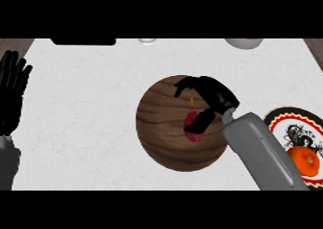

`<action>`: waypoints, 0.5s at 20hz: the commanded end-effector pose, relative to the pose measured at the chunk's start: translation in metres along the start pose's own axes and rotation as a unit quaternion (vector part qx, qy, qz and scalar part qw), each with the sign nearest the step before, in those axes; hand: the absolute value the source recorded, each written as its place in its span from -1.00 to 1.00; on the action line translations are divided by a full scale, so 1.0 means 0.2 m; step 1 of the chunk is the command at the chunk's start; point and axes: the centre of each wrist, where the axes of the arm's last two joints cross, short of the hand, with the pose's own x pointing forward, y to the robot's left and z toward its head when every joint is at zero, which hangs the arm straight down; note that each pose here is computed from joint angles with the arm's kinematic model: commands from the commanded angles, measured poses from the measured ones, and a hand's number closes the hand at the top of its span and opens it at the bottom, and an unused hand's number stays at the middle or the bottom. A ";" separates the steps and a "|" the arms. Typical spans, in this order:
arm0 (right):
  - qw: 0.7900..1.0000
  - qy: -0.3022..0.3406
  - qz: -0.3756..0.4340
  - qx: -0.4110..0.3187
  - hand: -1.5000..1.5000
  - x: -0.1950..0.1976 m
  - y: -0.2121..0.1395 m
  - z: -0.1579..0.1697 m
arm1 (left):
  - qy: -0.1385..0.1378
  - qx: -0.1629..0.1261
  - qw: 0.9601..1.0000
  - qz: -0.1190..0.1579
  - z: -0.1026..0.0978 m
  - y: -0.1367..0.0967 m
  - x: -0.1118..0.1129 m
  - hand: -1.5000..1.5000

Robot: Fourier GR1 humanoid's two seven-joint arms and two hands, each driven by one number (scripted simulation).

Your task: Pick the pear from the plate and place it in the bowl

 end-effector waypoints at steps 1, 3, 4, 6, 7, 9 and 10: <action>0.994 -0.028 -0.101 -0.022 -1.00 -0.02 0.12 -0.02 | 0.000 0.002 1.000 0.002 -0.02 -0.04 0.00 0.00; 0.990 -0.046 -0.124 -0.046 -1.00 0.03 0.01 -0.08 | -0.005 0.000 1.000 -0.004 -0.03 0.03 -0.01 0.00; 0.987 -0.052 -0.131 -0.079 -1.00 -0.03 0.04 -0.09 | -0.003 -0.007 1.000 0.006 0.00 0.02 0.00 0.00; 0.977 -0.063 -0.149 -0.136 -1.00 -0.05 -0.08 -0.04 | -0.007 0.008 1.000 -0.008 -0.06 -0.02 0.08 0.00; 0.970 -0.059 -0.163 -0.170 -1.00 -0.05 -0.07 -0.05 | 0.009 -0.007 1.000 0.000 0.03 0.00 0.00 0.00; 0.964 -0.053 -0.175 -0.195 -1.00 -0.20 -0.05 0.00 | 0.002 -0.004 1.000 0.003 -0.04 -0.03 0.04 0.00; 0.957 -0.045 -0.189 -0.215 -1.00 -0.20 -0.14 0.01 | 0.006 0.003 1.000 0.011 0.05 0.03 -0.02 0.00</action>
